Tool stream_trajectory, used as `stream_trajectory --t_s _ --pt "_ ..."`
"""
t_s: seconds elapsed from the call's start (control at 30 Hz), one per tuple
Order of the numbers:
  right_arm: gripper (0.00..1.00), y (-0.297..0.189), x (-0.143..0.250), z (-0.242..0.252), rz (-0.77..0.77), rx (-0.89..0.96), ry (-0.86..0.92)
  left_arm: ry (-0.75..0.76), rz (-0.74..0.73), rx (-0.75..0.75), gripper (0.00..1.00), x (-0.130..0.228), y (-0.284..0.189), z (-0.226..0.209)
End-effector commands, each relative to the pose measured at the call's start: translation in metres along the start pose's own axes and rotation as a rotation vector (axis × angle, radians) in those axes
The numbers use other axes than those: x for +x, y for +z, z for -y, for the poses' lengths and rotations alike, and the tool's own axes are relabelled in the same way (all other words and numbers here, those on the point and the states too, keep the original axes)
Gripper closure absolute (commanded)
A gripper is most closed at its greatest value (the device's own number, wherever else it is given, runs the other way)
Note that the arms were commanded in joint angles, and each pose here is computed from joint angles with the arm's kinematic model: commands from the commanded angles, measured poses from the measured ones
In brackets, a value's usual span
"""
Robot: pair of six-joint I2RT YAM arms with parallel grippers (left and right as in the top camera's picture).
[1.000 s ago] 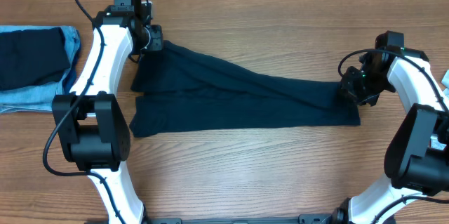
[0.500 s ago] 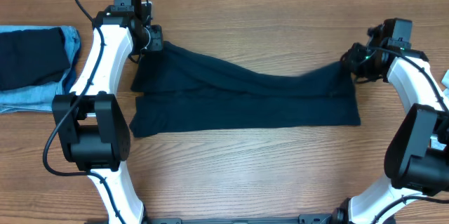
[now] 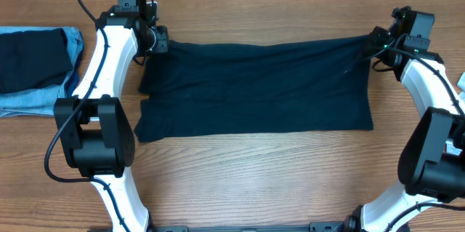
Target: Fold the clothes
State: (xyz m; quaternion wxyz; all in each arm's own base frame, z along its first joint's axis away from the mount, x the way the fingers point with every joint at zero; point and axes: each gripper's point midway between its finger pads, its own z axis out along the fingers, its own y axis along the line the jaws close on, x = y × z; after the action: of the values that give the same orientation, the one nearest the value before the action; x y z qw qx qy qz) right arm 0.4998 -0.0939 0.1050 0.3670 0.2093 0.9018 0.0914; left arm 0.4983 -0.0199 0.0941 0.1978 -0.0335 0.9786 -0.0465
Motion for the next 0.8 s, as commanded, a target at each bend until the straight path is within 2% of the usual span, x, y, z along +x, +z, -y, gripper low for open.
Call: stream_trajectory --t_s 0.0,0.17,0.23,0.5,0.63,0.7,0.77 --pt "0.94 -0.01 -0.018 0.0 0.065 0.017 -0.011 0.011 0.051 0.011 0.96 -0.014 -0.016 0.003" --pt "0.93 -0.01 -0.019 0.0 0.07 0.015 -0.012 0.01 0.05 0.01 0.96 -0.014 -0.016 0.003" --pt "0.9 -0.01 -0.017 0.0 0.062 0.016 -0.01 0.007 0.052 0.012 0.96 -0.014 -0.016 0.003" --pt "0.88 -0.01 0.008 0.007 -0.041 0.043 0.008 0.006 0.073 0.036 0.96 -0.02 -0.017 0.004" --pt "0.77 -0.01 0.015 0.002 -0.072 0.009 0.01 0.006 0.073 0.036 0.8 -0.02 -0.017 0.004" --pt "0.75 -0.01 0.019 -0.005 -0.092 -0.032 0.013 0.006 0.07 0.035 0.74 -0.019 -0.017 0.004" --pt "0.7 -0.009 0.021 -0.007 -0.099 -0.04 0.013 0.006 0.065 0.035 0.61 -0.018 -0.016 0.004"
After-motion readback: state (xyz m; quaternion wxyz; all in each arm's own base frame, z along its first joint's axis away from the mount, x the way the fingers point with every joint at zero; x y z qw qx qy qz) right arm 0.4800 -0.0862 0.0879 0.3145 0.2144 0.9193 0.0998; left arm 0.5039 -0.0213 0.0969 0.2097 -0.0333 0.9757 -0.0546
